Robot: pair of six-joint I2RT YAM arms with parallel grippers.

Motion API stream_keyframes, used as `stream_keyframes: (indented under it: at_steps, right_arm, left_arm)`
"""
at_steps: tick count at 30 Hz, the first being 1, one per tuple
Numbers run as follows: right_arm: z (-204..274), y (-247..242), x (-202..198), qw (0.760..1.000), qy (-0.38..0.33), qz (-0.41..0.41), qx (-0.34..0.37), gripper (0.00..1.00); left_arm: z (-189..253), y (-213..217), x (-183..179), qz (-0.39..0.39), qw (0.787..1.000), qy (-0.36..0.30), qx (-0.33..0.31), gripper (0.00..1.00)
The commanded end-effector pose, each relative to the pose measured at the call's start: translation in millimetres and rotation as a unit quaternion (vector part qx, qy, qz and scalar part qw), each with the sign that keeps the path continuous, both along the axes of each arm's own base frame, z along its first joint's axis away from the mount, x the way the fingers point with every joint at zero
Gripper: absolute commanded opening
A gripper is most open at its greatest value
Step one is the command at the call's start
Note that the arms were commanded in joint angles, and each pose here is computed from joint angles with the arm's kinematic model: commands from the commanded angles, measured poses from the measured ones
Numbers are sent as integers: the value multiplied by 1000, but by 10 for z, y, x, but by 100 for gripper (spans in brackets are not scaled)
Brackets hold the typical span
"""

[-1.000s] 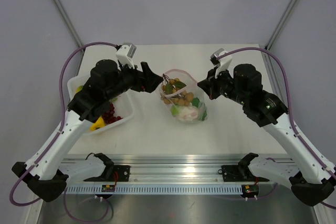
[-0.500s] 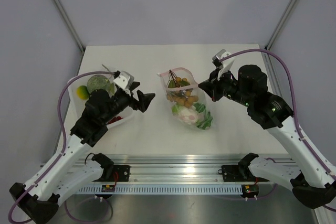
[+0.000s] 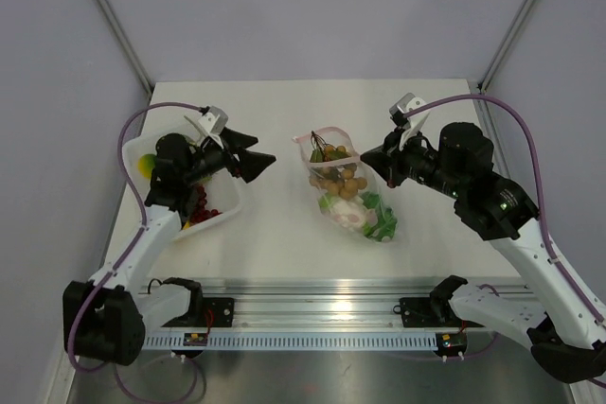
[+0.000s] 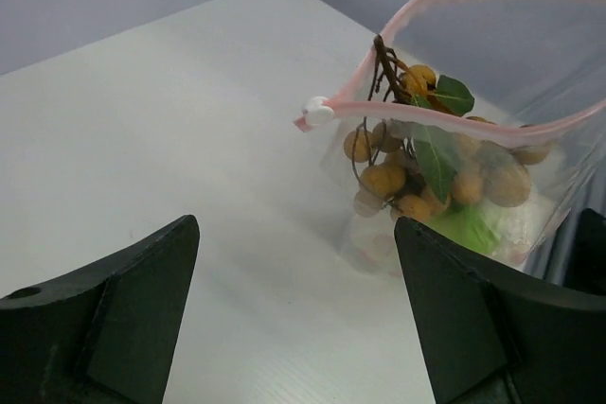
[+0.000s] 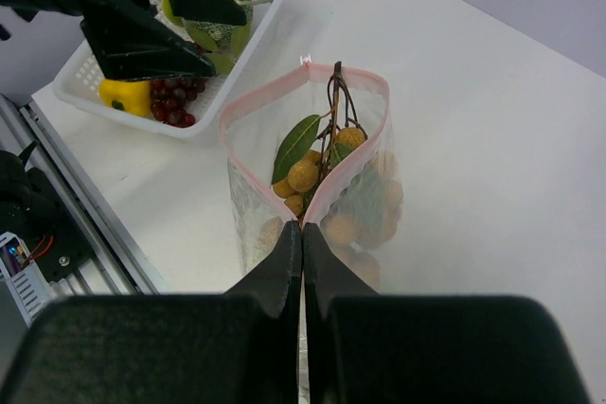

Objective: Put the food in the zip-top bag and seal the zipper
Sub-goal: Adjust the zipper food storage bag at the center of the board.

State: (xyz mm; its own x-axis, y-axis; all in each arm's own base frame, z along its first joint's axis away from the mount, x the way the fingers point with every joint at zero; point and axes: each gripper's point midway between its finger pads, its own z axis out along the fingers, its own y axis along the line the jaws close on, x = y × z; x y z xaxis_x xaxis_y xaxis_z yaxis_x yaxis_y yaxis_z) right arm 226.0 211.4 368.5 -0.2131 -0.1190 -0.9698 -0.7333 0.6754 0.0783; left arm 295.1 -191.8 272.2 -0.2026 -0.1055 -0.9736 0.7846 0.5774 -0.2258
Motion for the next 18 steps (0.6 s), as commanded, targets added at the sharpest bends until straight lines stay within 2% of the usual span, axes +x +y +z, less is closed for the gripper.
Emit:
stream_keyframes:
  at_steps: [1,3,4,6,8,9,10,13,18]
  right_arm:
    - [214,19,-54,999,-39,20,19,0]
    - [198,24,-54,999,-37,22,19,0]
    - [196,35,-48,999,-36,23,20,0]
    - [201,51,-58,999,-34,28,21,0]
    - [221,61,-71,999,-35,33,23,0]
    - [227,65,-75,999,-35,34,23,0]
    - [229,67,-77,999,-34,35,23,0]
    - [235,68,-96,999,-33,38,22,0]
    - [222,68,-118,999,-27,40,22,0]
  left_arm:
    - [345,-194,-225,-156,986,-18,-58,86]
    - [191,-244,-177,-173,981,22,-79,86]
    - [316,-253,-186,-185,978,-35,-87,86]
    - [263,-280,-218,-205,971,-49,-109,86]
    - [253,-296,-225,-223,966,-48,-121,85]
    - [148,-320,-164,-230,963,-5,-139,84]
    - [228,-315,-198,-241,959,-43,-144,83]
    - [149,-376,-122,-256,954,-20,-157,78]
    - [168,-397,-56,-244,956,-35,-161,80]
